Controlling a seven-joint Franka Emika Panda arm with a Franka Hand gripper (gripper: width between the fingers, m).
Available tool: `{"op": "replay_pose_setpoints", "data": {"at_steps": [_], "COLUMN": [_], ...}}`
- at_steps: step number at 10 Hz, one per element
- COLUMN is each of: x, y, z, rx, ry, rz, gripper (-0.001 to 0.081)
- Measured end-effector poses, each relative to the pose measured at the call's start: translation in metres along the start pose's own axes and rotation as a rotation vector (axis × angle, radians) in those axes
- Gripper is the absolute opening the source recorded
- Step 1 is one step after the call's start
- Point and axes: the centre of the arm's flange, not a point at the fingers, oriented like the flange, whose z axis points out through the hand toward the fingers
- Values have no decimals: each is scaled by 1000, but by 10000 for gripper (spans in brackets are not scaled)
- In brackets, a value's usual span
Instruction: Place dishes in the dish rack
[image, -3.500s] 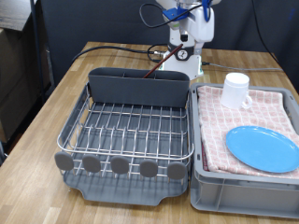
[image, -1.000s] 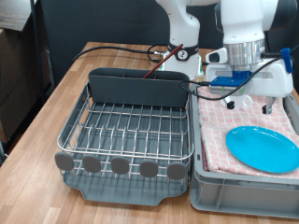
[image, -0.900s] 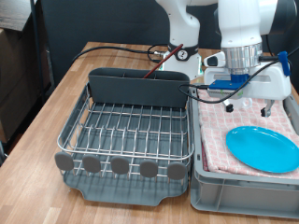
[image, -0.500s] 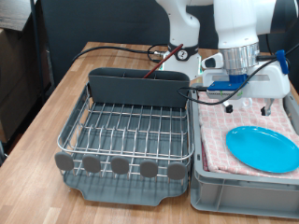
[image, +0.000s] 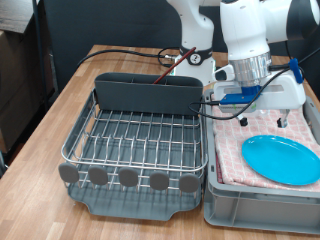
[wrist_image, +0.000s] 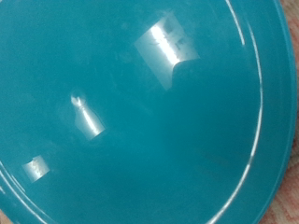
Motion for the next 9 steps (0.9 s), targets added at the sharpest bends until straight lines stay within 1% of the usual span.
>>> {"op": "replay_pose_setpoints", "data": {"at_steps": [4,7,9], "x": [10,15,15], "y": [6,7,6], "z": [17,28,32], "rx": [10,24,44], "ry": [19,9,-10], "rz": [41,46,29], "gripper": [803,803,803]}}
